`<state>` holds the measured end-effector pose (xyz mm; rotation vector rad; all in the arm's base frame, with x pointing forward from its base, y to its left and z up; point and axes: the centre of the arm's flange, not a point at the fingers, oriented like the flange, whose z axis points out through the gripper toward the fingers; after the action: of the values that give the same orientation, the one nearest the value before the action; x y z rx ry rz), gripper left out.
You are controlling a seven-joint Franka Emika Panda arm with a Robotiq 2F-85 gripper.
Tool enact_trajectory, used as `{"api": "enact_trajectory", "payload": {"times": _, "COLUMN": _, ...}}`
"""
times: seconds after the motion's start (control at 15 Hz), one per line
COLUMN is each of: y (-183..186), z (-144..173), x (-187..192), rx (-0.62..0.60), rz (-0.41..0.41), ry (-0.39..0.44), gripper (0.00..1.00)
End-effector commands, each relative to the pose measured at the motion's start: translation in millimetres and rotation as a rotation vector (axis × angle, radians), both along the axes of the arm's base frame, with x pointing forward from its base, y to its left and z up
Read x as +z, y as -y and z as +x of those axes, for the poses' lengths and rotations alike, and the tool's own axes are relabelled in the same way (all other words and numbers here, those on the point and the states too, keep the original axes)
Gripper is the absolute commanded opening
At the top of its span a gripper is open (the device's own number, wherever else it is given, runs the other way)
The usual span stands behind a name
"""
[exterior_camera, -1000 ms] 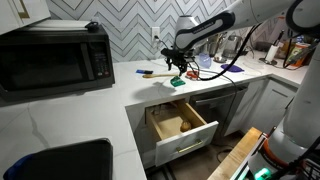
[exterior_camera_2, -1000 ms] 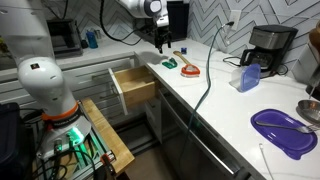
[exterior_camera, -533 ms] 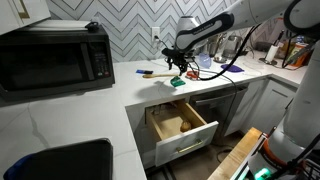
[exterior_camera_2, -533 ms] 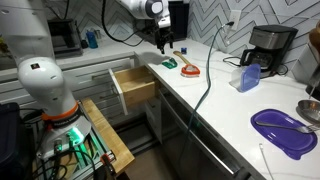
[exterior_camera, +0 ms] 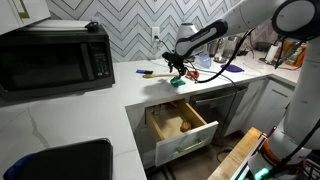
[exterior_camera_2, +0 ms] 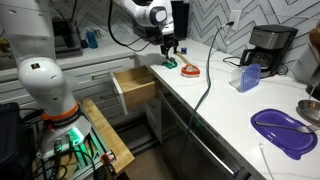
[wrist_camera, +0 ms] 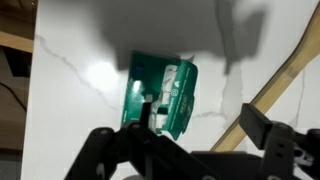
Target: Put the green packet in the drawer
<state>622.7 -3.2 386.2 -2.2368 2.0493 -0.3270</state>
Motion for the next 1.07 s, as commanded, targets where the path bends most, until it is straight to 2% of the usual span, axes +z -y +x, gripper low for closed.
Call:
{"api": "enact_trajectory", "payload": {"times": 0.0, "y": 1, "z": 7, "x": -13, "rx": -0.053, "rz": -0.019, "ry": 0.000, "gripper": 0.58}}
{"api": "enact_trajectory", "payload": {"times": 0.33, "y": 4, "z": 9, "x": -18, "rx": -0.081, "rz": -0.016, "ry": -0.010, "gripper": 0.19}}
{"api": "enact_trajectory", "payload": {"times": 0.53, "y": 3, "z": 7, "x": -15, "rx": -0.085, "rz": -0.012, "ry": -0.018, "gripper": 0.01}}
{"api": "enact_trajectory", "payload": {"times": 1.0, "y": -4, "z": -6, "x": 6, "rx": -0.080, "rz": 0.016, "ry": -0.055, "gripper": 0.00}}
